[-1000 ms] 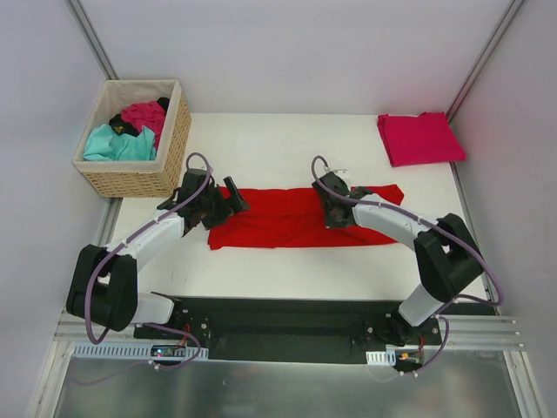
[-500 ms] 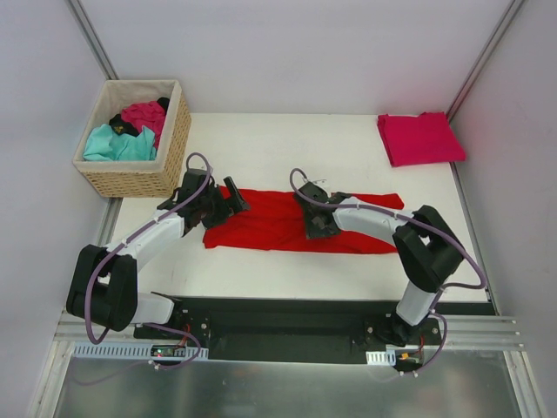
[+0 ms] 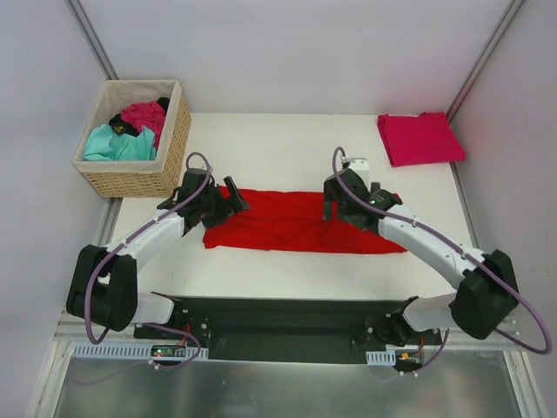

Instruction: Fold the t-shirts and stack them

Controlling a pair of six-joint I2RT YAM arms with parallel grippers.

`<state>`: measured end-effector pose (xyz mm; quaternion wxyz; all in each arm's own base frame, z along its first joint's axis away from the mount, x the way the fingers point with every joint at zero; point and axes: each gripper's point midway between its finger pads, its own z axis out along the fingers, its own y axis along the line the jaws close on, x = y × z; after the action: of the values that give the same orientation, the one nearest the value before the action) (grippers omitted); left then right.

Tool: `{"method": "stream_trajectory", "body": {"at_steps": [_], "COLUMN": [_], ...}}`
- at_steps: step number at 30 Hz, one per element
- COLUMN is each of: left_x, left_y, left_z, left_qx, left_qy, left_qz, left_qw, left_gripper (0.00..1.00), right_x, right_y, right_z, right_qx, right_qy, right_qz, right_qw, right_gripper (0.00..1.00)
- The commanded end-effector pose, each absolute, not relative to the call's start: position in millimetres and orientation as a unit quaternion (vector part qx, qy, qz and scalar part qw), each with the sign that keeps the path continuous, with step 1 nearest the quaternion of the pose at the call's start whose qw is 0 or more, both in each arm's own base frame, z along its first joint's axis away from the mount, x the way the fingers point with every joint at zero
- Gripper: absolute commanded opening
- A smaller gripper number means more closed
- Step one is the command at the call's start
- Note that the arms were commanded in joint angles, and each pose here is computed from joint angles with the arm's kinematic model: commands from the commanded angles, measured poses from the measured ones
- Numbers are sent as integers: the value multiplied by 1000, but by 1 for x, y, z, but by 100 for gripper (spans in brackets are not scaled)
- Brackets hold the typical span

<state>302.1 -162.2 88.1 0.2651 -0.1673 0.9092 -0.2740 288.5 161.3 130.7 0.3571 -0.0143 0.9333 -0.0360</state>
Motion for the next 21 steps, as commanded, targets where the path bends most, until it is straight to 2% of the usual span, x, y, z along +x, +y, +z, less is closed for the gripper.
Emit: {"method": "stream_trajectory", "body": {"at_steps": [1,8,11,14,21], "left_x": [313,328,328,325,319], "left_y": [-169,-182,-185,-185,-184], "left_z": [118,149,153,149,141], "left_qx": [-149,-135,-134,-133,-133], "left_qy": [897,884,882,884,887], "left_qz": [-290,-321,-327,-325,-321], "left_qw": [297,313,312,309,303], "left_gripper": [99,99,99,99,99], "right_x": [270,275,294,325,374], "right_y": [108,85,90,98,121], "right_z": [123,88,88,101,148], "right_qx": [29,129,159,205,208], "right_qy": [934,939,928,898,835], "right_qz": [-90,-31,12,100,229], "right_qw": [346,317,337,376,455], "right_gripper": [96,96,96,96,96]}}
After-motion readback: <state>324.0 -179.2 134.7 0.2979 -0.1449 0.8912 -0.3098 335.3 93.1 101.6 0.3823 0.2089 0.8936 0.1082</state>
